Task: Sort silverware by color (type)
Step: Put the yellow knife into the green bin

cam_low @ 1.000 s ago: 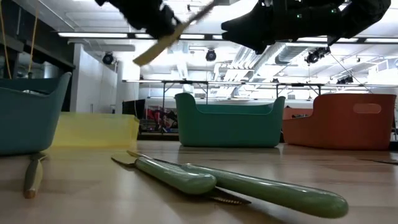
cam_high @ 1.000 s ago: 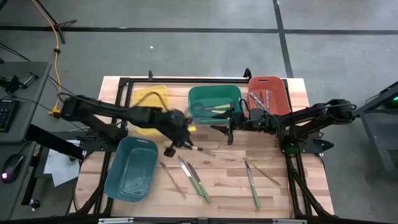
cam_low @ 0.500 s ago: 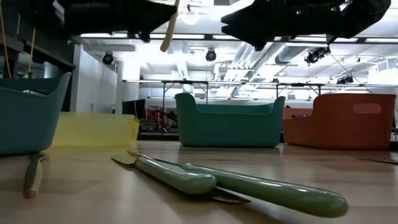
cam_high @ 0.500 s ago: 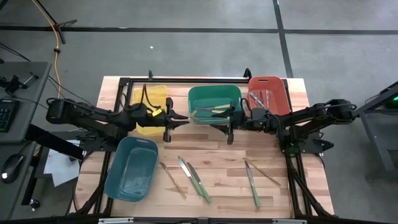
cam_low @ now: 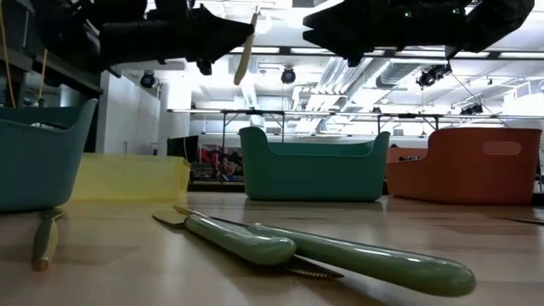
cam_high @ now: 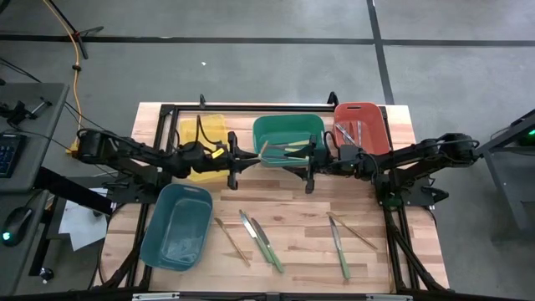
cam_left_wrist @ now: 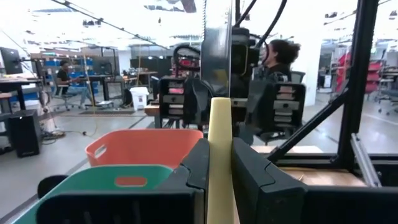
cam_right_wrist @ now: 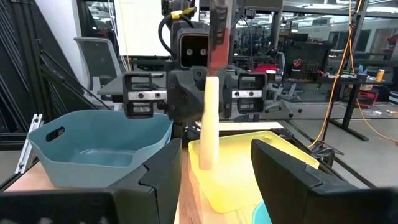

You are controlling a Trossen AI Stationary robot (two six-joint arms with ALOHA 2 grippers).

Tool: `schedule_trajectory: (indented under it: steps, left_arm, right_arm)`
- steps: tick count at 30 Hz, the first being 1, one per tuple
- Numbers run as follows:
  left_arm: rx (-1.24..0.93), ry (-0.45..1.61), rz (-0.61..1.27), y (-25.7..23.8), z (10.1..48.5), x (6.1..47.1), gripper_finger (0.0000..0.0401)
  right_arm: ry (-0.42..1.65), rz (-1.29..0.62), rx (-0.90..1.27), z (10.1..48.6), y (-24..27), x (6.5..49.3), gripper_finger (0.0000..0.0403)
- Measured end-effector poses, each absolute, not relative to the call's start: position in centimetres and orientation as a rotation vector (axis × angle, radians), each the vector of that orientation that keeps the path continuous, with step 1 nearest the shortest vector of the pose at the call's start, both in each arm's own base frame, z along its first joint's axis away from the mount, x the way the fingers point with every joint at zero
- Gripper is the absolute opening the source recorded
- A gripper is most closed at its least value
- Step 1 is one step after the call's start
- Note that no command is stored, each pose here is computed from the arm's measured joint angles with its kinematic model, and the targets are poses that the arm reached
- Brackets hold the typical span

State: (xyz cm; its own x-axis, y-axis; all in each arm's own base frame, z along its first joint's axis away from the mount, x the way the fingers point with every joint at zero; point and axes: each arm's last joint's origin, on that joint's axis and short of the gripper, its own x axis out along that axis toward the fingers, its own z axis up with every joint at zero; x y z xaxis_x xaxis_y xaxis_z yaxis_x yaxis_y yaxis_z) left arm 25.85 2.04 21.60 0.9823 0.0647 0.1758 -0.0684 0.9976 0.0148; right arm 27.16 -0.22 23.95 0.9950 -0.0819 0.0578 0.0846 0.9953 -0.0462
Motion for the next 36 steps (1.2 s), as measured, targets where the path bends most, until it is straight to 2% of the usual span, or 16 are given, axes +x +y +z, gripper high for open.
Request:
schedule_trajectory:
  steps: [12,22,30,33,36]
  left_arm:
    - [0.028,-0.174,0.069,2.1,21.6,26.0,0.0024]
    - [0.019,-0.139,0.046,1.8,20.3,29.4,0.0024]
    - [0.036,-0.146,0.046,1.8,20.1,29.6,0.0024]
    - [0.043,-0.165,0.047,1.8,20.3,29.5,0.0024]
    - [0.043,-0.164,0.050,1.8,20.3,29.5,0.0024]
  right_arm:
    - [-0.072,-0.084,-0.045,23.8,-0.2,27.4,0.0176]
    - [-0.091,-0.082,-0.021,23.3,-0.2,31.2,0.0176]
    - [-0.098,-0.083,-0.011,23.4,-0.2,31.4,0.0175]
    - [-0.093,-0.083,0.002,23.4,-0.3,31.4,0.0154]
    - [-0.079,-0.101,0.007,23.2,-0.4,31.4,0.0102]
